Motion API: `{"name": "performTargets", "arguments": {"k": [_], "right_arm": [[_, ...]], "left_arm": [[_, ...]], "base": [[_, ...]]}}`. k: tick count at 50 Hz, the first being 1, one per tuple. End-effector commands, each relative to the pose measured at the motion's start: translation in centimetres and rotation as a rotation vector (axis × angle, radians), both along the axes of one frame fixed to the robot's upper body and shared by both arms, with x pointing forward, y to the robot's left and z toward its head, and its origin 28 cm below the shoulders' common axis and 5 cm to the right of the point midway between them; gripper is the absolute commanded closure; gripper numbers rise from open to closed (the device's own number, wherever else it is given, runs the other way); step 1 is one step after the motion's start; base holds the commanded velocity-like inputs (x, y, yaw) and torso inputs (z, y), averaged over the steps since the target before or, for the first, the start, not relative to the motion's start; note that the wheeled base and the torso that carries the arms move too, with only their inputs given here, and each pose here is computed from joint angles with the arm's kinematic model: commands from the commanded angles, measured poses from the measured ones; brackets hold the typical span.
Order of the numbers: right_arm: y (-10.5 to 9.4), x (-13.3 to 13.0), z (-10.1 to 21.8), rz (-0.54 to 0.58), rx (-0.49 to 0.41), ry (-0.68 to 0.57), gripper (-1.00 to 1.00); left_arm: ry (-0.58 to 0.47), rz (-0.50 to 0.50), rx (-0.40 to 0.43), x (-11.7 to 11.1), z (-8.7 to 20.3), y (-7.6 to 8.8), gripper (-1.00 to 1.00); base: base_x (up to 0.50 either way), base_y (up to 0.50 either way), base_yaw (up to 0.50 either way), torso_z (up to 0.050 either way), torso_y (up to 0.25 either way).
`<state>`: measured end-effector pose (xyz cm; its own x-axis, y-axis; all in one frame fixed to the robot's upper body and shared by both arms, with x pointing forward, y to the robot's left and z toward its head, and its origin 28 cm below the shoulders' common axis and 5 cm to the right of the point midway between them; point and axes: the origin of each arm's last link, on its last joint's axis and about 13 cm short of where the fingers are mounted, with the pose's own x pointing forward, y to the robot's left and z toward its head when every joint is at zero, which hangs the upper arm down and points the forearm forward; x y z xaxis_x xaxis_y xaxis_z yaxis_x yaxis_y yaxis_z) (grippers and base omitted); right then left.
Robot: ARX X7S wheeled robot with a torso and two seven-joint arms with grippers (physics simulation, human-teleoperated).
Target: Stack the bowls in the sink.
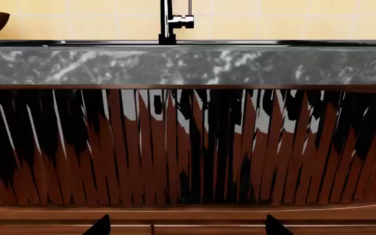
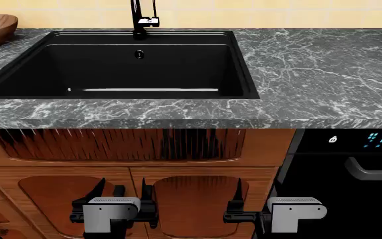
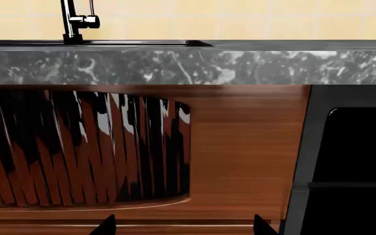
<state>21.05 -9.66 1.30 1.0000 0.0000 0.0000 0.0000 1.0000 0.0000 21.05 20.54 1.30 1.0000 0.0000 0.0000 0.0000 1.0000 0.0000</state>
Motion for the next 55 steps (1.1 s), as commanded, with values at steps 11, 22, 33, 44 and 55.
{"name": "performTargets", "arguments": {"k": [11, 22, 33, 44, 55], "right_arm": [[-0.24, -0.24, 0.12, -0.006, 0.029, -0.001, -1.00], [-0.30, -0.27, 0.12, -0.003, 0.029, -0.003, -1.00], [-0.29, -0.37, 0.08, -0.002, 0.038, 0.000, -1.00], [-0.27, -0.43, 0.17, -0.003, 0.032, 0.000, -1.00], [-0.21, -0.32, 0.11, 0.005, 0.020, 0.001, -1.00]], "left_arm": [[0.008, -0.024, 0.013, 0.26, -0.11, -0.27, -1.00], [0.011, -0.027, 0.013, 0.36, -0.14, -0.28, -1.00], [0.012, -0.022, 0.012, 0.24, -0.14, -0.22, -1.00], [0.016, -0.021, 0.011, 0.24, -0.20, -0.23, -1.00], [0.016, -0.024, 0.012, 0.23, -0.13, -0.29, -1.00]], "base": [[0.00, 0.00, 0.00, 0.000, 0.000], [0.00, 0.42, 0.00, 0.000, 0.000], [0.00, 0.50, 0.00, 0.000, 0.000], [0.00, 0.50, 0.00, 0.000, 0.000], [-0.01, 0.50, 0.00, 0.000, 0.000]]}}
